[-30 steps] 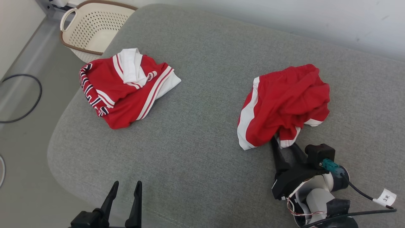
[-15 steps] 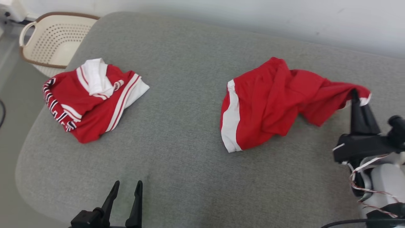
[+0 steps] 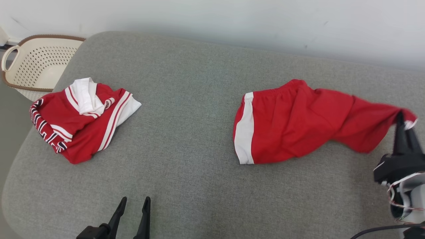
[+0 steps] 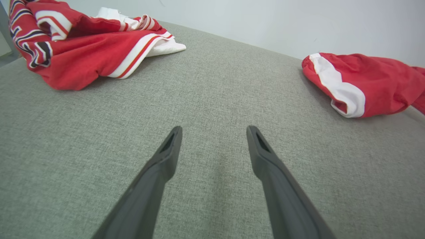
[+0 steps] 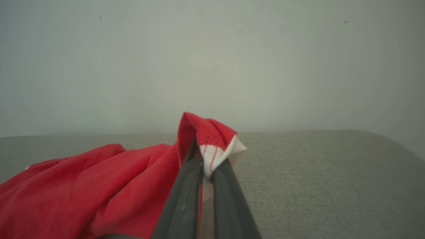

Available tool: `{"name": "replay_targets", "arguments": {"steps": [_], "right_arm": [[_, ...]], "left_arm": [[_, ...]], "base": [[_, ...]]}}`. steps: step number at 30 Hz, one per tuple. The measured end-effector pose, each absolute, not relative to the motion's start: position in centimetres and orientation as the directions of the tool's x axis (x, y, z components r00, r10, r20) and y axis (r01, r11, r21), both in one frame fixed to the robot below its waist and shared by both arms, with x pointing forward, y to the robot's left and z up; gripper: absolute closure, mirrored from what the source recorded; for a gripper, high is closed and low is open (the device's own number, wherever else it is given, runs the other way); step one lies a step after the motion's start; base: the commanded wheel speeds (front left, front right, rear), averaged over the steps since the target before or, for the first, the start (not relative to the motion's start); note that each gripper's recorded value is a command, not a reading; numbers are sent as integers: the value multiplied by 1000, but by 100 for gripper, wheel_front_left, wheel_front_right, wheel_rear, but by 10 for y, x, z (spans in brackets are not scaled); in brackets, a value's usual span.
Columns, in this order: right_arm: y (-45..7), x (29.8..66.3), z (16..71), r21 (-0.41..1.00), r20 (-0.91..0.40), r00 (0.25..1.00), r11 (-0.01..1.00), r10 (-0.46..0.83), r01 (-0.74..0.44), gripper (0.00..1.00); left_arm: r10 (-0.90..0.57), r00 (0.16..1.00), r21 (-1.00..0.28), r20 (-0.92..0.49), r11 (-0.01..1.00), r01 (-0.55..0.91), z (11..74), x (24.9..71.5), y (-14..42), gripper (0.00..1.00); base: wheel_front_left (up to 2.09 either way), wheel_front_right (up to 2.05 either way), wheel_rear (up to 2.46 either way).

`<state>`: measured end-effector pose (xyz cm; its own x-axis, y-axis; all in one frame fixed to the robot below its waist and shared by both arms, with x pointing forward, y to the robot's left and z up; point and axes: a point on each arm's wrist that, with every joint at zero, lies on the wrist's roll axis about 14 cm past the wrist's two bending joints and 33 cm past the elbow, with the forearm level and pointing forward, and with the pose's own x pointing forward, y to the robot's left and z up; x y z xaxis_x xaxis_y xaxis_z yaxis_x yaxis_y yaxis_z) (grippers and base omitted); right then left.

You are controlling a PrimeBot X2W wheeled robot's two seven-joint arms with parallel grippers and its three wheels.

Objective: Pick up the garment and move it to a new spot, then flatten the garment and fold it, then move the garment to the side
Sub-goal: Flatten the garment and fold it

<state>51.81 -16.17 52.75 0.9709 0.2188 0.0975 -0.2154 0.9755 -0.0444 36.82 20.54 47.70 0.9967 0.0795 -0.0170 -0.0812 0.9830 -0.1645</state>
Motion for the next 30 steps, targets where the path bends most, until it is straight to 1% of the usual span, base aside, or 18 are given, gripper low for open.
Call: {"name": "replay_targets", "arguments": {"steps": [1, 2, 7, 12, 21, 30], "right_arm": [[-161, 516, 516, -42, 61, 974, 975, 220, -218, 19], [-160, 514, 508, -28, 37, 975, 976, 218, -217, 0], [-153, 508, 494, -21, -7, 972, 972, 234, -234, 0], [-118, 489, 485, -16, -22, 946, 946, 323, -323, 0], [-56, 454, 469, 12, -58, 868, 870, 493, -493, 0], [6, 422, 450, 69, -108, 749, 756, 654, -650, 0]], "left_arm": [[80, 997, -165, -14, 983, -81, 478, 368, 205, 0], [79, 997, -166, -14, 983, -80, 478, 367, 205, 0], [78, 996, -168, -33, 982, -83, 472, 363, 204, 0], [68, 997, -172, -38, 982, -73, 470, 363, 200, 0], [48, 998, -175, -34, 983, -53, 471, 364, 195, 0], [62, 998, -173, -35, 983, -67, 471, 357, 201, 0]], "base": [[0, 0, 0], [0, 0, 0], [0, 0, 0], [0, 0, 0], [0, 0, 0], [0, 0, 0]]}}
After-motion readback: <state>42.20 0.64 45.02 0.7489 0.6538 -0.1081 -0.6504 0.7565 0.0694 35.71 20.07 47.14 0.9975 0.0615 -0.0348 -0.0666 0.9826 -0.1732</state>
